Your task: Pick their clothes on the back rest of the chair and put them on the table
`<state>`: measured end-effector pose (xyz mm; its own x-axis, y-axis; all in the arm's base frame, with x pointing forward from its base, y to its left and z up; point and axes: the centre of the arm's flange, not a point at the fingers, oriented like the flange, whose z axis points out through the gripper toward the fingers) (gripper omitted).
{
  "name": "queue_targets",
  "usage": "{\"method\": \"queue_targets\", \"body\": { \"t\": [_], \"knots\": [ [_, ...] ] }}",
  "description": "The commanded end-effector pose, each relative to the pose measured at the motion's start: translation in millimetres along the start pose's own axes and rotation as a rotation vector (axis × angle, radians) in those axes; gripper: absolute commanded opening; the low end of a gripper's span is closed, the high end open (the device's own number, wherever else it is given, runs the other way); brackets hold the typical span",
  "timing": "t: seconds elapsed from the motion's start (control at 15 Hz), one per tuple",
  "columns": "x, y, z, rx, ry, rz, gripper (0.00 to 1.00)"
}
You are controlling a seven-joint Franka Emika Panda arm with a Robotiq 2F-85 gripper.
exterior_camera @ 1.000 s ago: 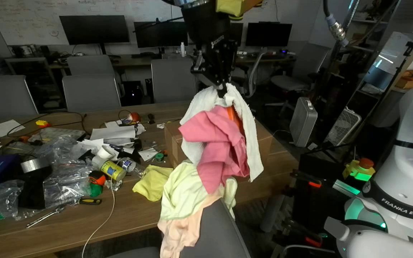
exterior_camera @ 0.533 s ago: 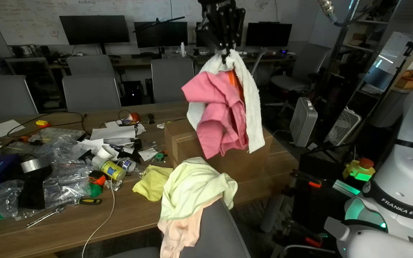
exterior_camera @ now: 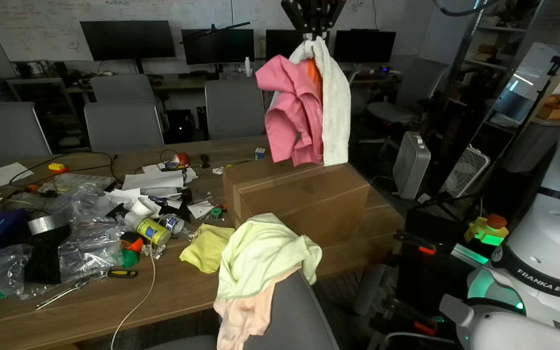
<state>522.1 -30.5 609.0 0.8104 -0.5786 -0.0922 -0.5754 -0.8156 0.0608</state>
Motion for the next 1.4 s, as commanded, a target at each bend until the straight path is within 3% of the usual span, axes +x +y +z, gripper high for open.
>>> {"method": "queue_targets", "body": {
  "t": [0.0, 0.27, 0.67, 0.93, 1.13, 1.2, 1.27, 1.33],
  "knots": [
    [31, 36, -2, 0.102, 0.085, 0.148, 0.02],
    [69, 73, 14, 0.138, 0.198, 0.327, 0.02],
    [109, 100, 41, 0.165, 0.307, 0.613, 0.02],
    [129, 103, 62, 0.15, 0.302, 0.712, 0.02],
    [142, 98, 84, 0.113, 0.239, 0.731, 0.02],
    [146, 96, 91, 0.096, 0.209, 0.72, 0.09],
    [149, 94, 102, 0.053, 0.14, 0.709, 0.34],
    [150, 91, 112, 0.021, 0.092, 0.695, 0.35]
  ]
}}
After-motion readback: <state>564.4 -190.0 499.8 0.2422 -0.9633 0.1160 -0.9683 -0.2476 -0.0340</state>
